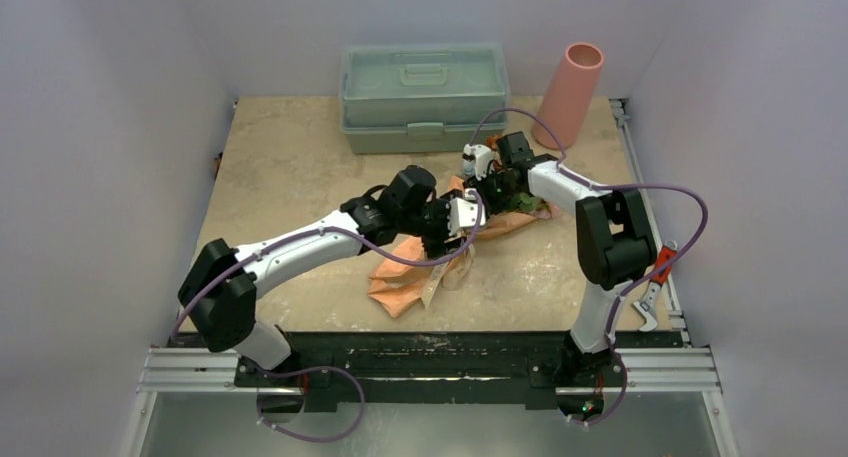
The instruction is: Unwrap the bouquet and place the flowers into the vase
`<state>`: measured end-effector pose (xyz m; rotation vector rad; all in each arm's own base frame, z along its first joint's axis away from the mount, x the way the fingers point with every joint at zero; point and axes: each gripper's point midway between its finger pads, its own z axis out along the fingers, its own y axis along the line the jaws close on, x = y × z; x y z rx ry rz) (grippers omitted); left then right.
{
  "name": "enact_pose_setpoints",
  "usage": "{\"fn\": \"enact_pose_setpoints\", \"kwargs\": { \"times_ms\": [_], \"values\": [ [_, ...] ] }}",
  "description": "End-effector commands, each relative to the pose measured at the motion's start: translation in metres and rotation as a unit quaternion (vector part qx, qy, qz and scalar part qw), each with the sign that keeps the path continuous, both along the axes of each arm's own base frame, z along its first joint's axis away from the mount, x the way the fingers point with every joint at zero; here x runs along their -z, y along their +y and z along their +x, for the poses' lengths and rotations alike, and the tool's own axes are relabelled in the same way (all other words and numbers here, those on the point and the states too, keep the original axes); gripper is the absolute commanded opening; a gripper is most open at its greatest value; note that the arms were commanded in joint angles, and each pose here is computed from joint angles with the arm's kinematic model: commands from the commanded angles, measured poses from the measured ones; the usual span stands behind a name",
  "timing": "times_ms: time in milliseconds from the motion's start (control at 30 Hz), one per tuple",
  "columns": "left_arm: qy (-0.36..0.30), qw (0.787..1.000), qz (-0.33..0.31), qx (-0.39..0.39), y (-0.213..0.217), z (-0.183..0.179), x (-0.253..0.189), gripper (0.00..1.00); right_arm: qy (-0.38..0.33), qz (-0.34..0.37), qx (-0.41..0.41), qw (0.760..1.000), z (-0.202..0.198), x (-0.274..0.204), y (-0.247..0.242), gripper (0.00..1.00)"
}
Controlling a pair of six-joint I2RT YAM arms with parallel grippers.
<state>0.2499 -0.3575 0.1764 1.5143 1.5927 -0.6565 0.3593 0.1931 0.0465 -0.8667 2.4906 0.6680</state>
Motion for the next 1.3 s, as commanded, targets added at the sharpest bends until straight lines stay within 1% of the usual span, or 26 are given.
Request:
{"fn": "enact_pose_setpoints", "kwargs": {
  "times_ms": [0, 67, 233, 333, 500, 600, 767, 833, 967, 1267],
  "values": [
    [-0.086, 0.995, 0.033, 0.039, -0.007, 0.02, 0.009, 0.61, 0.0, -0.008, 0.005, 1.0, 0.004, 0.004, 0.002, 0.51],
    [-0.098, 0.993, 0.039, 0.047, -0.01, 0.025, 0.016, 0.61, -0.001, -0.008, 0.005, 1.0, 0.005, 0.004, 0.002, 0.51],
    [-0.088, 0.993, 0.055, 0.05, -0.017, 0.033, 0.043, 0.6, -0.002, -0.008, 0.004, 1.0, 0.007, 0.004, 0.002, 0.51],
    [-0.092, 0.994, 0.053, 0.039, -0.02, 0.039, 0.047, 0.56, -0.001, -0.009, 0.001, 1.0, 0.006, 0.005, 0.002, 0.5],
    [-0.088, 0.995, 0.036, 0.019, -0.025, 0.049, 0.041, 0.38, -0.002, -0.01, -0.002, 1.0, 0.005, 0.006, 0.002, 0.5],
    [-0.074, 0.997, 0.021, 0.006, -0.028, 0.054, 0.033, 0.3, -0.003, -0.01, -0.004, 1.0, 0.005, 0.007, 0.002, 0.5],
    [-0.036, 0.999, -0.005, -0.028, -0.028, 0.066, 0.022, 0.09, -0.002, -0.013, -0.004, 1.0, 0.004, 0.01, 0.001, 0.5],
    [-0.032, 0.999, -0.007, -0.034, -0.026, 0.068, 0.019, 0.0, -0.002, -0.013, -0.004, 1.0, 0.004, 0.011, 0.0, 0.5],
    [-0.036, 0.998, -0.013, -0.047, -0.021, 0.071, 0.011, 0.0, -0.002, -0.018, -0.004, 1.0, 0.004, 0.014, -0.001, 0.5],
    [-0.057, 0.992, -0.062, -0.099, -0.005, 0.084, -0.039, 0.0, -0.004, -0.046, -0.007, 0.999, 0.003, 0.029, -0.01, 0.5]
  ]
}}
